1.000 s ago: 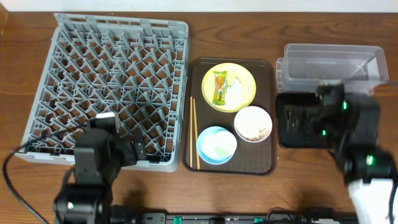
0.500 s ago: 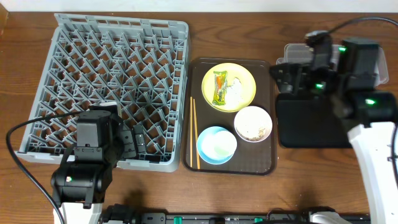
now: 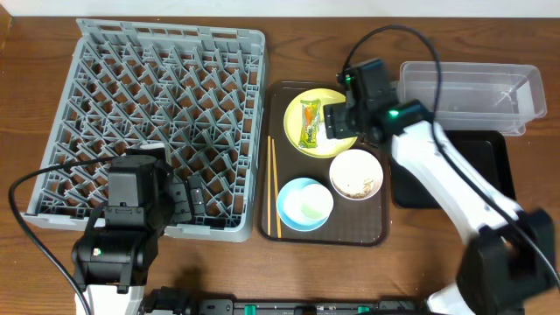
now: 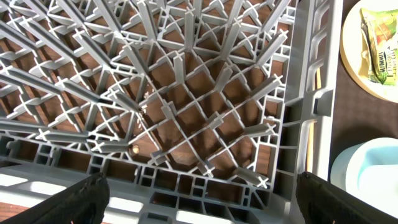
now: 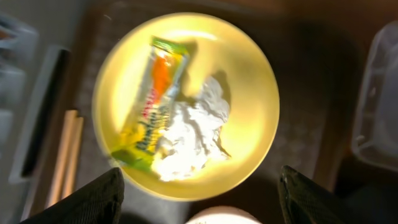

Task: Sort waste into correct bins and load items into the dishwasher
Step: 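Reach the right gripper to the yellow plate and grasp the white tissue, then carry the tissue with the right gripper and drop it into the clear bin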

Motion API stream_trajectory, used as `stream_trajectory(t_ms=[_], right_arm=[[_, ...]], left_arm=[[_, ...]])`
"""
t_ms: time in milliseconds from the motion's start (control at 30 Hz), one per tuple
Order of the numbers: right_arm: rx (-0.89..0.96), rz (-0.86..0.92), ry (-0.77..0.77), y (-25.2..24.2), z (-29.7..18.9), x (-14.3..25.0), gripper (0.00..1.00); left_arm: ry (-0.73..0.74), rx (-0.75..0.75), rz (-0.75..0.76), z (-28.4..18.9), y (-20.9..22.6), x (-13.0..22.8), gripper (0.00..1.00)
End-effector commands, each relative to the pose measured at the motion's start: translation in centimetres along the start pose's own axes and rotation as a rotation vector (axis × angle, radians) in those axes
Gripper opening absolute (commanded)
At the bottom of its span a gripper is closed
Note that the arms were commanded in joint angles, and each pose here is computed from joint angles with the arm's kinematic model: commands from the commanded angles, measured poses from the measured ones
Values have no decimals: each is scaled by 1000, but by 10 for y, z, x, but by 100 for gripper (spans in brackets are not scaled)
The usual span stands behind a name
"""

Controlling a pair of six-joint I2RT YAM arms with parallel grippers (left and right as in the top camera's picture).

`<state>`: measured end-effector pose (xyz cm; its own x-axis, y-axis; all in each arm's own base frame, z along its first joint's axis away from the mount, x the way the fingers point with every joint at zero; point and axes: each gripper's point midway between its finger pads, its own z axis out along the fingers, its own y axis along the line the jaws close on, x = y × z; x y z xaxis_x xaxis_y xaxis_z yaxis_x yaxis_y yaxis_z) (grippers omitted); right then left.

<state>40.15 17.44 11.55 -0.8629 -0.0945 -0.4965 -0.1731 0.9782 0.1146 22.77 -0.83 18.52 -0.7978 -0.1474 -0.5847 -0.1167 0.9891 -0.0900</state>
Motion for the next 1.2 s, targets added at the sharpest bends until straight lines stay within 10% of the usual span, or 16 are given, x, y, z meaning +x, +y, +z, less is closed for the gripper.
stream_trajectory(t_ms=[0, 300, 667, 1167], right_arm=[[46, 79, 27, -4, 25, 5, 77], [32, 111, 129, -1, 81, 32, 72], [27, 121, 131, -2, 80, 32, 1], [309, 391, -368, -145, -86, -76, 1]], left_arm=[[-21, -2, 0, -6, 0, -6, 96], [-22, -2, 0, -6, 0, -6, 96], [-22, -2, 0, -6, 0, -6, 96], [-22, -2, 0, -6, 0, -7, 96]])
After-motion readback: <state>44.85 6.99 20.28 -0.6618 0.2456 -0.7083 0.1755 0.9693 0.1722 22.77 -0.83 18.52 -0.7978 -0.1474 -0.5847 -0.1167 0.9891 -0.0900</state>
